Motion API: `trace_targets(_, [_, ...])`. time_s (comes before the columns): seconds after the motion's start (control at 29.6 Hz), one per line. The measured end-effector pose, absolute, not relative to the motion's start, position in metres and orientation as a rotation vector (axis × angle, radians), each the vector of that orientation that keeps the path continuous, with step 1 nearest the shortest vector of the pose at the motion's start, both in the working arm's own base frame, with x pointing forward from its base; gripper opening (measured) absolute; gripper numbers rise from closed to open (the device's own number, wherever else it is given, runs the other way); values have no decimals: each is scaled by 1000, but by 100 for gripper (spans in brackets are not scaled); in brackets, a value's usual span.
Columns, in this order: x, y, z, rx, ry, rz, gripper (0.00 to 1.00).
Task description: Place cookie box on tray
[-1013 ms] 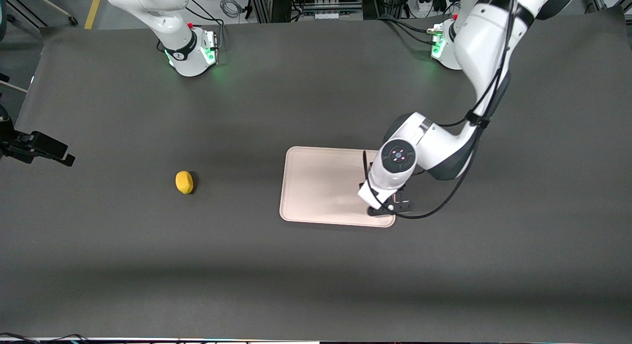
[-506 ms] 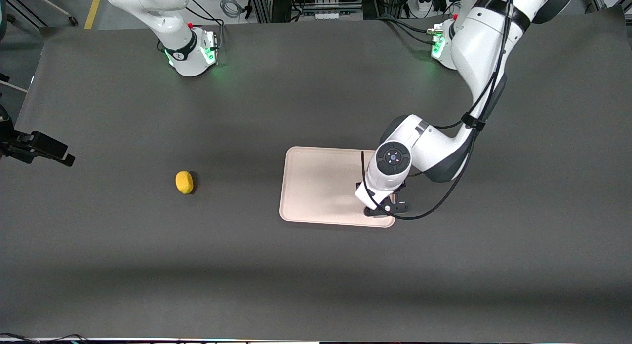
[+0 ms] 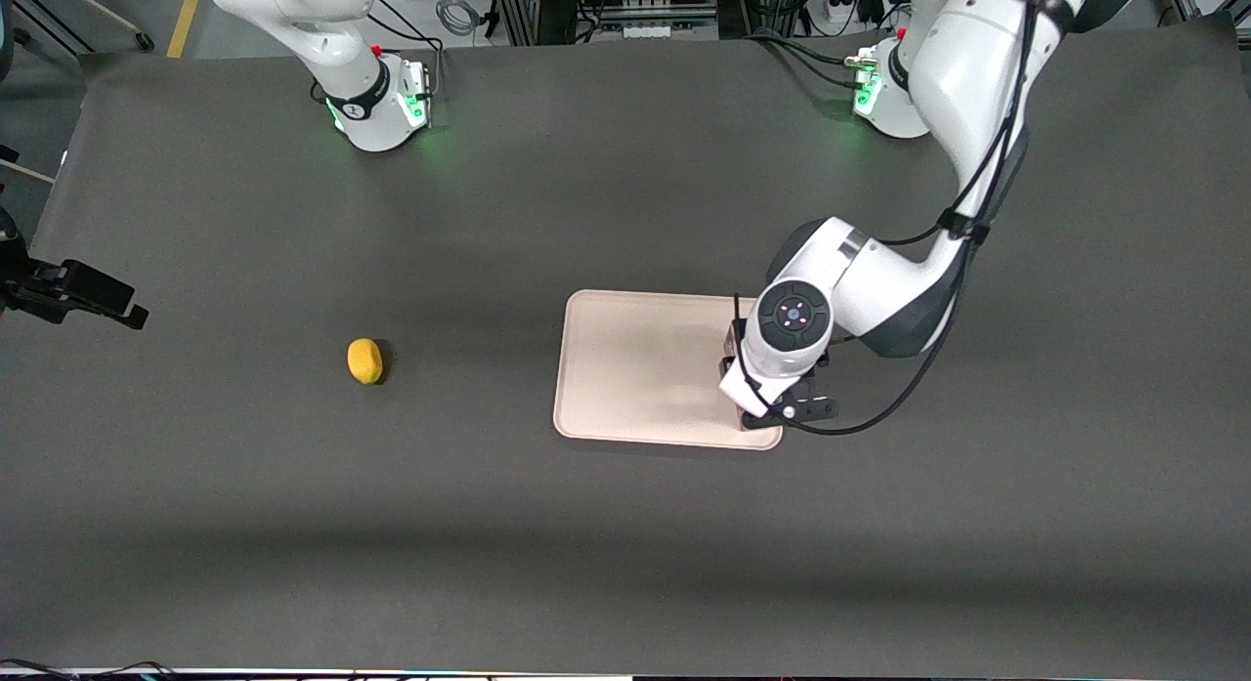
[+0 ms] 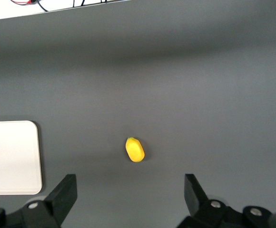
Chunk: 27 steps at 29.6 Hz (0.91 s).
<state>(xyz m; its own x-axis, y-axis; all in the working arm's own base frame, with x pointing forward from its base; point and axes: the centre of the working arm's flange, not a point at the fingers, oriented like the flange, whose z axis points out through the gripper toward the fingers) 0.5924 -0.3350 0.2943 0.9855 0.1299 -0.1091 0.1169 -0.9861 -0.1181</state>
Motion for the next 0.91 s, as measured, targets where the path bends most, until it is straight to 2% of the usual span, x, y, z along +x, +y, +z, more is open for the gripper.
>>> trace_targets(0.2, [595, -304, 358, -2990, -269, 216, 100])
trace_targets(0.44, [587, -224, 477, -2982, -343, 227, 100])
trace_targets(0.61, [565, -140, 568, -2997, -305, 186, 100])
trace_targets(0.71, [539, -80, 620, -3020, -258, 159, 100])
trace_targets(0.81, [524, -48, 633, -3035, -234, 140, 100])
trace_targets(0.91, [511, -23, 627, -3052, -217, 123, 100])
